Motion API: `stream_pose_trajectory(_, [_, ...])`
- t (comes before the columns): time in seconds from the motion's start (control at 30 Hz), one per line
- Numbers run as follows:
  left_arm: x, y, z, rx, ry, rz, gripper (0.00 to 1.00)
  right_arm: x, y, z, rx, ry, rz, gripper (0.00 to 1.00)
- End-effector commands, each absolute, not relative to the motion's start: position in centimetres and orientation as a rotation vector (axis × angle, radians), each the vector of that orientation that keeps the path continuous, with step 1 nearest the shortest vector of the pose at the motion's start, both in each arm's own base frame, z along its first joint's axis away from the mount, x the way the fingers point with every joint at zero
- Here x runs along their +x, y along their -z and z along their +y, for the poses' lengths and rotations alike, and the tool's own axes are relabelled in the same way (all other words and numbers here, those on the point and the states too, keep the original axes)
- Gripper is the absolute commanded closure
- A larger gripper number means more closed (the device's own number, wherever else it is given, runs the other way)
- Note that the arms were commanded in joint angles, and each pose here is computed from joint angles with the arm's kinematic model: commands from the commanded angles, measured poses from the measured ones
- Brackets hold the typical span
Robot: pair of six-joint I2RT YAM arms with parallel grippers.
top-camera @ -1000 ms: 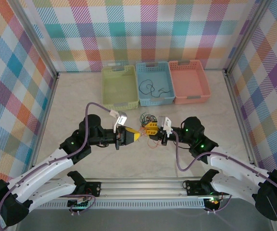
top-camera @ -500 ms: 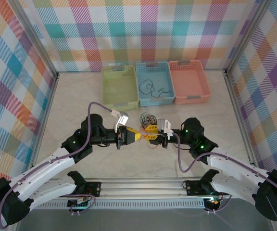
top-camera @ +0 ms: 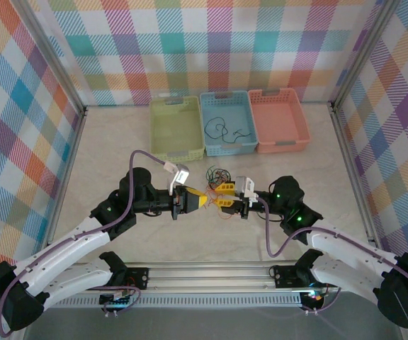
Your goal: Untangle the cables
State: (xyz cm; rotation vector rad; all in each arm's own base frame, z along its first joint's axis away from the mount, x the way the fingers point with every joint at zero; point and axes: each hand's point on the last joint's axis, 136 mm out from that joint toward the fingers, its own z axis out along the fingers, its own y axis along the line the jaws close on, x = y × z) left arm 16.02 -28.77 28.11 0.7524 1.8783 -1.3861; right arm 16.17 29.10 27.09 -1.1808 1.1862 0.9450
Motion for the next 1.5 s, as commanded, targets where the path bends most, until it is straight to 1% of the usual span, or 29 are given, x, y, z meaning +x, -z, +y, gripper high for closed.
stream_pose_trajectory(0.0, [15.7, -28.6, -29.0, 0.773, 1.409, 1.841, 1.00, 15.9, -27.9, 29.1, -1.169, -0.963, 1.150, 0.66])
stream_pose_trajectory(0.07, [15.7, -28.6, -29.0, 0.773, 1.404, 1.842, 1.00, 15.7, -28.0, 29.2, -1.176, -0.974, 1.140, 0.62])
stream_pose_trajectory(0.5, [15.8, -28.3, -28.9, 0.772, 1.394, 1.852, 1.00, 15.7, -28.2, 29.1, -1.156, -0.989, 1.148, 0.61])
stream_pose_trajectory(0.57, [15.8, -28.2, -29.0, 0.769, 1.391, 1.853, 1.00, 15.9, -28.2, 29.1, -1.147, -0.996, 1.157, 0.58])
stream_pose_trajectory(0.7, [16.0, -28.1, -29.0, 0.762, 1.389, 1.853, 1.00, 16.2, -28.3, 29.3, -1.118, -1.016, 1.166, 0.57])
stream_pose_trajectory(0.9, [16.1, -27.7, -29.0, 0.753, 1.381, 1.862, 1.00, 16.7, -28.7, 29.7, -1.071, -1.067, 1.187, 0.58])
stream_pose_trajectory(1.2, [16.5, -27.0, -28.6, 0.730, 1.341, 1.867, 1.00, 18.2, -28.8, 29.2, -0.969, -1.034, 1.245, 0.56])
stream_pose_trajectory(1.47, [16.8, -26.7, -28.7, 0.715, 1.325, 1.864, 1.00, 18.2, -28.0, 29.4, -0.976, -1.052, 1.273, 0.57])
